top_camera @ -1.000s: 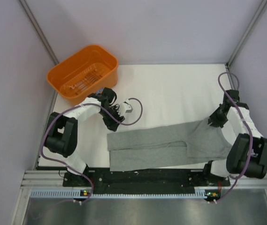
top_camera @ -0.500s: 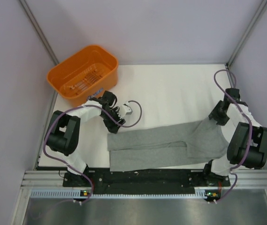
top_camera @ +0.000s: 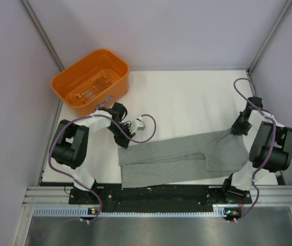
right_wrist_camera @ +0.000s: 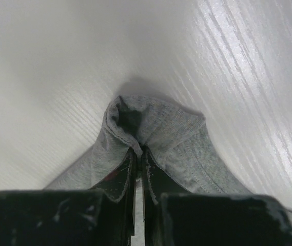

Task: Fold and stack the t-shirts
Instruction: Rotate the tshirt 90 degrees

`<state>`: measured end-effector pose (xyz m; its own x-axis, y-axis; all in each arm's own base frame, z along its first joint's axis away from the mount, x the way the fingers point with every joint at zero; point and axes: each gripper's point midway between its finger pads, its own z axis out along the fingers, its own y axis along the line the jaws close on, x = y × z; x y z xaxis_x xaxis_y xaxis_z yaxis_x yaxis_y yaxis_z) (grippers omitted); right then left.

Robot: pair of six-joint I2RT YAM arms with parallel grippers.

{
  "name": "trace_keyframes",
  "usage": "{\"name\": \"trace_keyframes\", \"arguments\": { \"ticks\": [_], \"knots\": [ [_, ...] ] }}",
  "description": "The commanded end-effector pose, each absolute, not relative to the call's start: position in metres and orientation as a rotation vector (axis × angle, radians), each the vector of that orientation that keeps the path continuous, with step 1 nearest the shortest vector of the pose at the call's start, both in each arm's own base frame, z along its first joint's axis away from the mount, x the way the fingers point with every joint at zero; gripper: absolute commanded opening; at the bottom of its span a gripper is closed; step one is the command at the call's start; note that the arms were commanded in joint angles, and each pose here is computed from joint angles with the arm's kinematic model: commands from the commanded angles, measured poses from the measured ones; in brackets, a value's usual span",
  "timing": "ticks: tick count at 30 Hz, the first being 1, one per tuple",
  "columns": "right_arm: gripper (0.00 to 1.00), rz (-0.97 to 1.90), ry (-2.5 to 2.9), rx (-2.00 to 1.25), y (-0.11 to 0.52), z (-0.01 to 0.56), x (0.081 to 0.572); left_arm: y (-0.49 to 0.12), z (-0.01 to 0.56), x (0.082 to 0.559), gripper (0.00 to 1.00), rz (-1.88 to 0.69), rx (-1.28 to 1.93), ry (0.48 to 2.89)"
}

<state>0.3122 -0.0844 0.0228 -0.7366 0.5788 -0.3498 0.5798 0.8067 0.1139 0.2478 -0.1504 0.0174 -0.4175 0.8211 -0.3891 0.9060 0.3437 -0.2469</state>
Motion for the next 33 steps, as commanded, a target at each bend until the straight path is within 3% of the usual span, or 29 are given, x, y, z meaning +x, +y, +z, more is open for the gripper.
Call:
{"name": "trace_keyframes", "arguments": {
  "ticks": [1, 6, 11, 17, 20, 26, 33],
  "knots": [
    [0.00, -0.057, 2.550, 0.863, -0.109, 0.034, 0.332, -0.140, 0.009, 0.232, 0.00, -0.673, 1.533, 2.538],
    [0.01, 0.033, 2.558, 0.805, -0.104, 0.037, 0.355, -0.112, 0.004, 0.252, 0.00, -0.407, 1.412, 2.649],
    [0.29, 0.015, 2.531, 0.800, -0.112, 0.052, 0.373, -0.111, 0.009, 0.236, 0.00, -0.461, 1.394, 2.664],
    [0.34, -0.118, 2.466, 0.733, -0.119, 0.096, 0.370, -0.115, 0.018, 0.232, 0.00, -0.486, 1.370, 2.634],
    [0.31, -0.138, 2.449, 0.717, -0.108, 0.106, 0.362, -0.115, 0.019, 0.235, 0.00, -0.474, 1.365, 2.636],
    [0.04, 0.048, 2.568, 0.748, -0.054, 0.064, 0.338, -0.115, 0.017, 0.234, 0.00, -0.482, 1.360, 2.647],
    [0.00, 0.104, 2.632, 0.995, -0.070, 0.009, 0.321, -0.107, 0.018, 0.231, 0.00, -0.433, 1.379, 2.647]
  ]
}}
